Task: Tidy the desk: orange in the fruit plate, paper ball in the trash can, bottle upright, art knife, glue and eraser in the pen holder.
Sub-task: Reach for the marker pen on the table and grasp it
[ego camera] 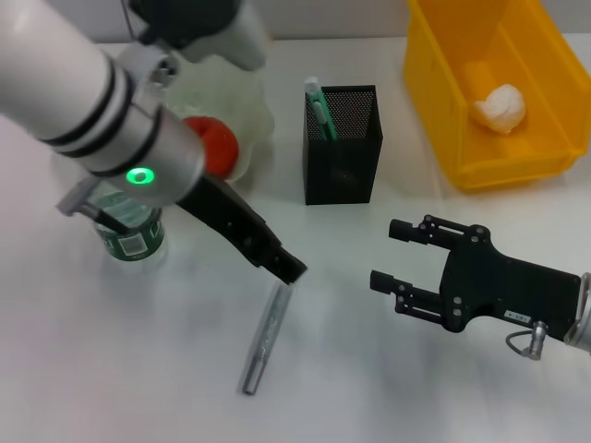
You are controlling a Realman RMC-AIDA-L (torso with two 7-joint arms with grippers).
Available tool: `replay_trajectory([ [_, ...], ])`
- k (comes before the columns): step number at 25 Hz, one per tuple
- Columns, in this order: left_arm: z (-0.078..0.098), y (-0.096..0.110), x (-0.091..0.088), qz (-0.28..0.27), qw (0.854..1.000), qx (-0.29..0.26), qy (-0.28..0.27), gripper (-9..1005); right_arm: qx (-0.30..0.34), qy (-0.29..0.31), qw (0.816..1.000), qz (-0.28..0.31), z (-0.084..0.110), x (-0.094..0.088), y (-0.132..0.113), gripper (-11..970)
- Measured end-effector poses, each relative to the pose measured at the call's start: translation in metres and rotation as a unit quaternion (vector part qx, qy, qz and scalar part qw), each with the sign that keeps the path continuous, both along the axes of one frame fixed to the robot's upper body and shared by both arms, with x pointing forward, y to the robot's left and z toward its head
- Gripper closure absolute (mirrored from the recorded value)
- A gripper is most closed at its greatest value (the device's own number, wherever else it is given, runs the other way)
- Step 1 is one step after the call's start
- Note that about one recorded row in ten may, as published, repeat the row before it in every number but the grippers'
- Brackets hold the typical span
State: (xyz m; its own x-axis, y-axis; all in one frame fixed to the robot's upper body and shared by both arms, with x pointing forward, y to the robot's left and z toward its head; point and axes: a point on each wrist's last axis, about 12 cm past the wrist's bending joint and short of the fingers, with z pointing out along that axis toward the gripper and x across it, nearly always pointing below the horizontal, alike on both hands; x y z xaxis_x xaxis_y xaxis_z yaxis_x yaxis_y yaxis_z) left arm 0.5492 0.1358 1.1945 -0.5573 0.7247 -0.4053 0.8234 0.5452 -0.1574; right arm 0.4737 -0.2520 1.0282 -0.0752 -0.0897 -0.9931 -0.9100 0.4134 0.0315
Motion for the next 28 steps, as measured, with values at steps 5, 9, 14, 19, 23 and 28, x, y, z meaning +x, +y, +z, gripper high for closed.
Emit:
replay_trajectory([
  [5,0.005,-0.024,-0.007,-0.022,0.999,0.039,0.015,199,-0.001,0.007,1.000,-0.004,-0.003,-0.003,-0.001,291],
  [9,0.002,-0.034,-0.014,-0.040,0.998,0.047,0.030,230,0.002,0.015,1.000,-0.008,-0.006,-0.008,-0.002,291],
  [14,-0.006,-0.040,-0.017,-0.045,0.997,0.047,0.041,260,0.003,0.021,1.000,-0.012,-0.009,-0.014,-0.005,291],
  [19,-0.019,-0.040,-0.013,-0.035,0.997,0.052,0.044,260,-0.002,0.018,1.000,-0.014,-0.010,-0.015,-0.005,291],
  [23,-0.030,-0.036,-0.007,-0.022,0.997,0.055,0.051,260,-0.002,0.018,1.000,-0.015,-0.010,-0.015,-0.005,291],
  [28,-0.038,-0.032,-0.003,-0.011,0.997,0.064,0.052,260,-0.002,0.018,1.000,-0.016,-0.010,-0.015,-0.006,291],
])
